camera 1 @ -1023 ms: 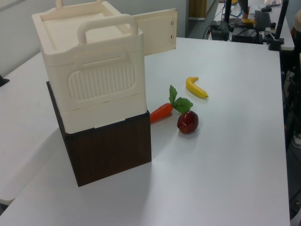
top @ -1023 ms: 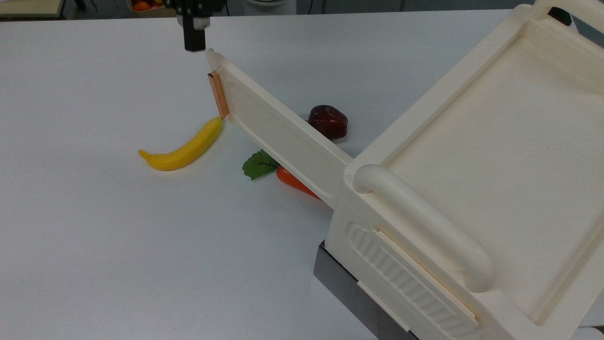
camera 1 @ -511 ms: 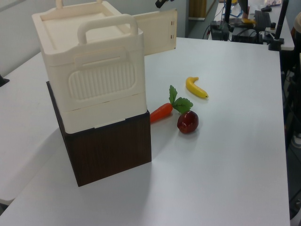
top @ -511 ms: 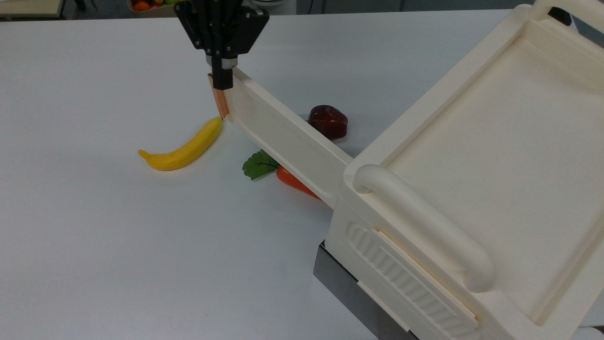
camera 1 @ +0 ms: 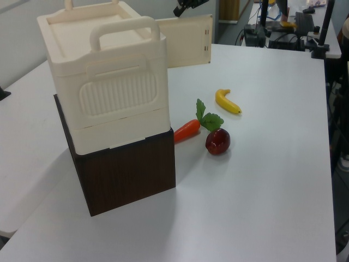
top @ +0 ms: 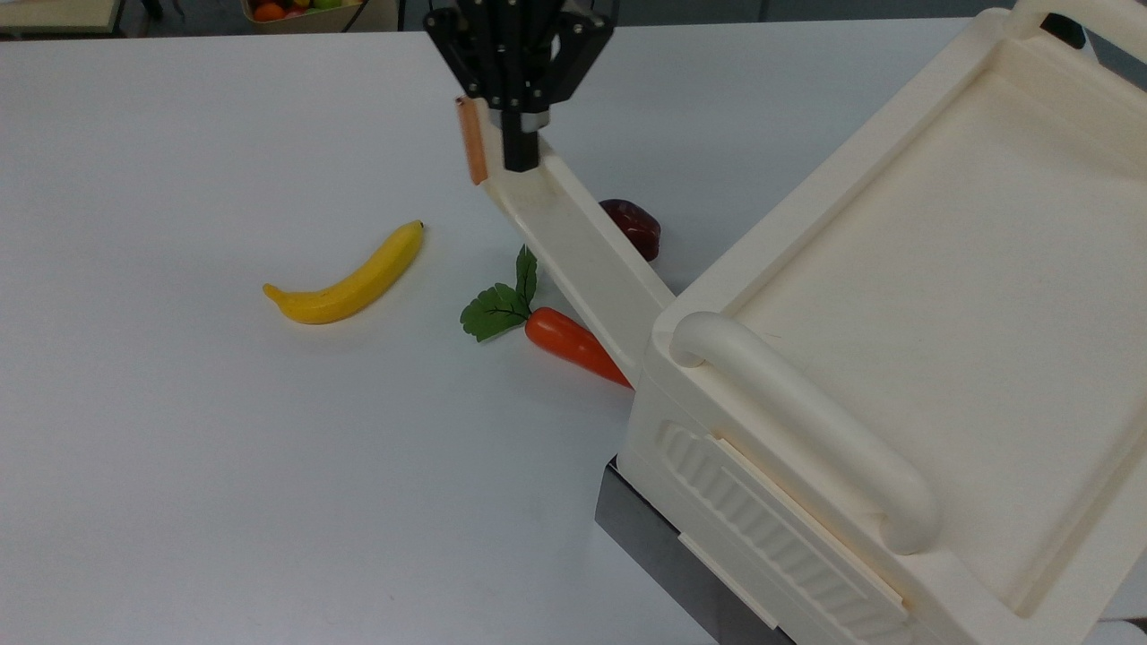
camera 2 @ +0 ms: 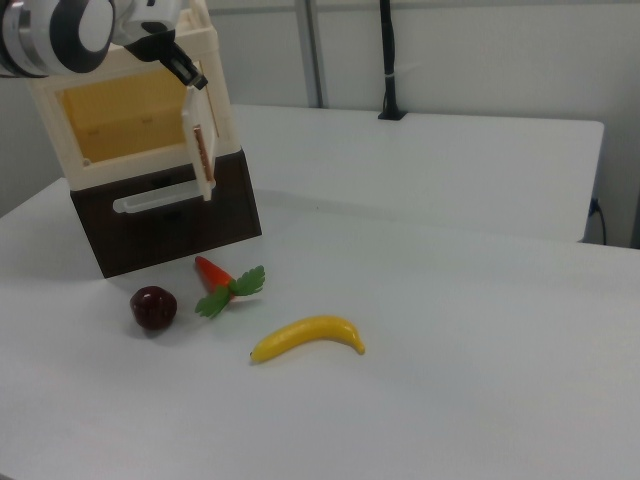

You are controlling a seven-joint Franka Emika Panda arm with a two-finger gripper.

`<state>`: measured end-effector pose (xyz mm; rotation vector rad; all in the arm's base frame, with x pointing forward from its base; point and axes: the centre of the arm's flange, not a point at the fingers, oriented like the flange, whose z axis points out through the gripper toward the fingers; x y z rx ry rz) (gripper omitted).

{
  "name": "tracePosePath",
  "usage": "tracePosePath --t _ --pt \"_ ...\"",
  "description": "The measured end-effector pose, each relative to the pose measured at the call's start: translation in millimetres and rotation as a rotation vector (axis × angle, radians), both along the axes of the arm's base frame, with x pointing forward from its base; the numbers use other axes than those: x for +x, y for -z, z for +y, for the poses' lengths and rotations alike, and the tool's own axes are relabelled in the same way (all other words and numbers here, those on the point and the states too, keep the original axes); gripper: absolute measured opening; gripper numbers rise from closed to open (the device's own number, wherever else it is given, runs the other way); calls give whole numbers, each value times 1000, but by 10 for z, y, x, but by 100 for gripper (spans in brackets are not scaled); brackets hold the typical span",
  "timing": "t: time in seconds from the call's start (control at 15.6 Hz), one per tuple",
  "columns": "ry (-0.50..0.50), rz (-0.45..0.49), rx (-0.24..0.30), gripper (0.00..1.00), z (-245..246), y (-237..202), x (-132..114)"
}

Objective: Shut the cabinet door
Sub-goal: 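Push the door edge with the gripper, swinging it shut against the cabinet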

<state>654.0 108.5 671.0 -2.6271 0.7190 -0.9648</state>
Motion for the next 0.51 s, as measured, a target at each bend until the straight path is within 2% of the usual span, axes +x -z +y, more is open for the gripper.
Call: tracePosePath --t 0.51 --pt "-26 10 67 1 665 -1 -146"
